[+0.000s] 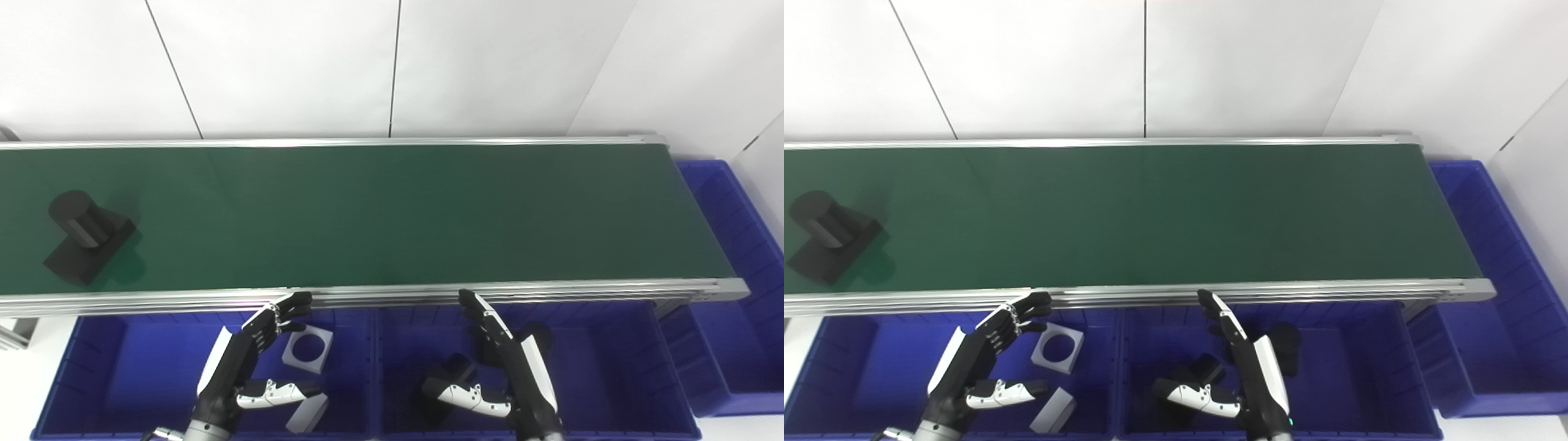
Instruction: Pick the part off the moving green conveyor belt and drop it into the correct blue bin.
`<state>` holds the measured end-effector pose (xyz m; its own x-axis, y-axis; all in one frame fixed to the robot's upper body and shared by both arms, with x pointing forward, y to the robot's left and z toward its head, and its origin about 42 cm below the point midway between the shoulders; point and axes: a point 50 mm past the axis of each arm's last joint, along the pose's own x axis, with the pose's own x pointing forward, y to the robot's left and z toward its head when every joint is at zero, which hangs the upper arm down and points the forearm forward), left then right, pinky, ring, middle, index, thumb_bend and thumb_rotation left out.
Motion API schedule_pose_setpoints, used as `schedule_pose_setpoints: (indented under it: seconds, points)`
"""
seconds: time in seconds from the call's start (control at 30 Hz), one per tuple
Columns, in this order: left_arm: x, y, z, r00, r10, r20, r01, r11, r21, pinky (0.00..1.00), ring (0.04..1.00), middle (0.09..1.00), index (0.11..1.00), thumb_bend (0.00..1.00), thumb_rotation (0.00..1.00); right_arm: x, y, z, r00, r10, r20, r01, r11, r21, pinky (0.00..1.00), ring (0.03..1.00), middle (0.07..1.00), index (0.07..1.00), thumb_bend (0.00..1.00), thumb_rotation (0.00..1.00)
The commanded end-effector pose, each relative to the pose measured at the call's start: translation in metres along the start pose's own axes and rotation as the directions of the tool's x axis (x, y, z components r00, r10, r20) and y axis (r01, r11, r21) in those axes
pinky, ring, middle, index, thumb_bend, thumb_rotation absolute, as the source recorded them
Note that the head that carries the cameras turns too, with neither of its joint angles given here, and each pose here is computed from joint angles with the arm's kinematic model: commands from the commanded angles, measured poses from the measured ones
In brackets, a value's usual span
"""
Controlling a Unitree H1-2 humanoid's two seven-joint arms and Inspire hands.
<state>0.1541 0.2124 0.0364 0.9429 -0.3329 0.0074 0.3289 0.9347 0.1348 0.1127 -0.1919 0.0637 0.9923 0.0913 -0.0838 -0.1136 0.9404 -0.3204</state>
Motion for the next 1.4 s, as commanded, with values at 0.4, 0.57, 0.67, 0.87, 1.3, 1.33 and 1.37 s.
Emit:
schedule_pose_setpoints:
  seconds: [0.4, 0.57, 0.67, 0.87, 1.3, 1.33, 1.37]
  points:
    - [0.007, -0.014, 0.003, 0.999, -0.012, 0.047, 0.010, 1.000, 0.028, 0.72, 0.776, 0.805, 0.789, 0.86, 0.35, -0.005, -0.014, -0.008, 0.998, -0.024, 0.066, 0.022, 0.999, 0.030, 0.80, 0.878, 0.900, 0.914, 0.82, 0.35]
    - [0.009, -0.020, 0.000, 0.999, 0.003, 0.039, -0.004, 0.999, 0.035, 0.68, 0.744, 0.782, 0.774, 0.88, 0.35, -0.006, -0.017, -0.017, 0.998, -0.022, 0.057, 0.019, 0.999, 0.043, 0.76, 0.880, 0.905, 0.924, 0.84, 0.36]
    - [0.011, -0.021, -0.002, 0.999, 0.007, 0.037, -0.009, 0.999, 0.044, 0.67, 0.734, 0.774, 0.766, 0.89, 0.35, -0.006, -0.018, -0.021, 0.998, -0.023, 0.063, 0.021, 0.999, 0.037, 0.75, 0.877, 0.901, 0.921, 0.84, 0.37]
    - [0.012, -0.023, -0.005, 0.999, 0.008, 0.032, -0.010, 0.999, 0.050, 0.67, 0.734, 0.773, 0.762, 0.91, 0.35, -0.006, -0.018, -0.024, 0.997, -0.030, 0.075, 0.028, 0.999, 0.030, 0.70, 0.868, 0.895, 0.912, 0.84, 0.35]
    - [0.013, -0.025, -0.012, 1.000, 0.006, 0.016, -0.007, 0.997, 0.072, 0.66, 0.728, 0.760, 0.755, 0.92, 0.34, -0.001, -0.023, -0.006, 0.979, -0.071, 0.192, 0.065, 0.997, 0.037, 0.72, 0.839, 0.877, 0.902, 0.84, 0.30]
    - [0.013, -0.025, -0.012, 1.000, 0.008, 0.015, -0.009, 0.997, 0.073, 0.66, 0.722, 0.757, 0.752, 0.92, 0.34, 0.002, -0.023, -0.001, 0.974, -0.075, 0.214, 0.070, 0.997, 0.029, 0.78, 0.833, 0.859, 0.894, 0.84, 0.31]
    - [0.014, -0.025, -0.012, 1.000, 0.010, 0.015, -0.011, 0.997, 0.075, 0.65, 0.719, 0.755, 0.751, 0.93, 0.33, 0.004, -0.024, 0.004, 0.969, -0.082, 0.234, 0.078, 0.997, 0.028, 0.79, 0.832, 0.854, 0.892, 0.85, 0.31]
